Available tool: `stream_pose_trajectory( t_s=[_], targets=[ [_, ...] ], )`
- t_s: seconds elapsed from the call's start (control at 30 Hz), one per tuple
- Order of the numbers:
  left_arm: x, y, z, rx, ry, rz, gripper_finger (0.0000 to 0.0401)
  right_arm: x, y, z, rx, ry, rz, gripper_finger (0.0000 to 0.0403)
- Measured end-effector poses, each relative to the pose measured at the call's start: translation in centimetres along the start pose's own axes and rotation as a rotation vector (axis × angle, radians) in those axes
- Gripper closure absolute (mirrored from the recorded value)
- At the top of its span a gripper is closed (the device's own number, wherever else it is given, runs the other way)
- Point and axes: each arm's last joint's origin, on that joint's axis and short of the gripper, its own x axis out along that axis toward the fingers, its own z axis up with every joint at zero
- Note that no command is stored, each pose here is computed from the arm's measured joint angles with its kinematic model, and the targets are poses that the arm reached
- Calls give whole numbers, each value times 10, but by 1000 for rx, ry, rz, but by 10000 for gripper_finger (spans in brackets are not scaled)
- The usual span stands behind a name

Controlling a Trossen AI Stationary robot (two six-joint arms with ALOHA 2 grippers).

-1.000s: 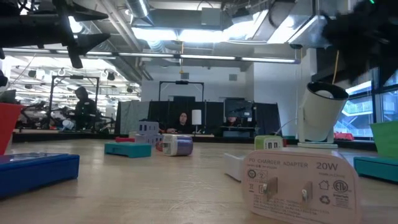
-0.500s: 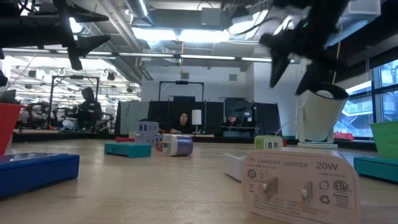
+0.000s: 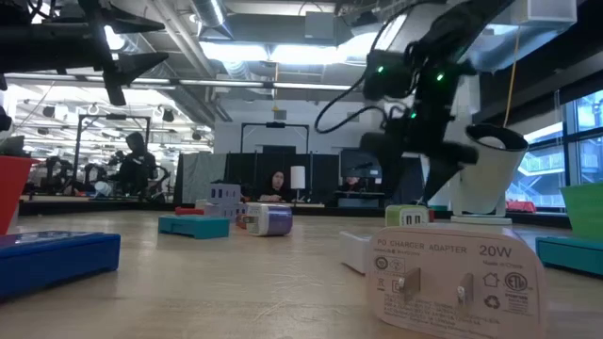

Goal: Pick & Place Office items
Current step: Put the red power adapter into the green bin

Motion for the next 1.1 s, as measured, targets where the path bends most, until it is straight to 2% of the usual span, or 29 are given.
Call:
stream_pose_trajectory(
  t_s=[0.17,0.4,0.7,0.77,0.97,1.1],
  targets=[
    [0,0,0,3,3,2,183,18,-6,9,-3,36,-27,41],
    [0,2,-3,15,26,16,184,22,-10,13,-12,52,-29,49],
    [0,2,-4,19,37,19,183,37,-7,8,-19,138,-14,120],
    [0,2,-4,19,38,18,184,37,-6,7,-19,142,-12,135],
    [0,2,-4,19,38,18,182,30,-4,3,-29,164,18,135],
    [0,2,-4,19,37,19,183,13,0,-1,-23,141,65,135]
  ],
)
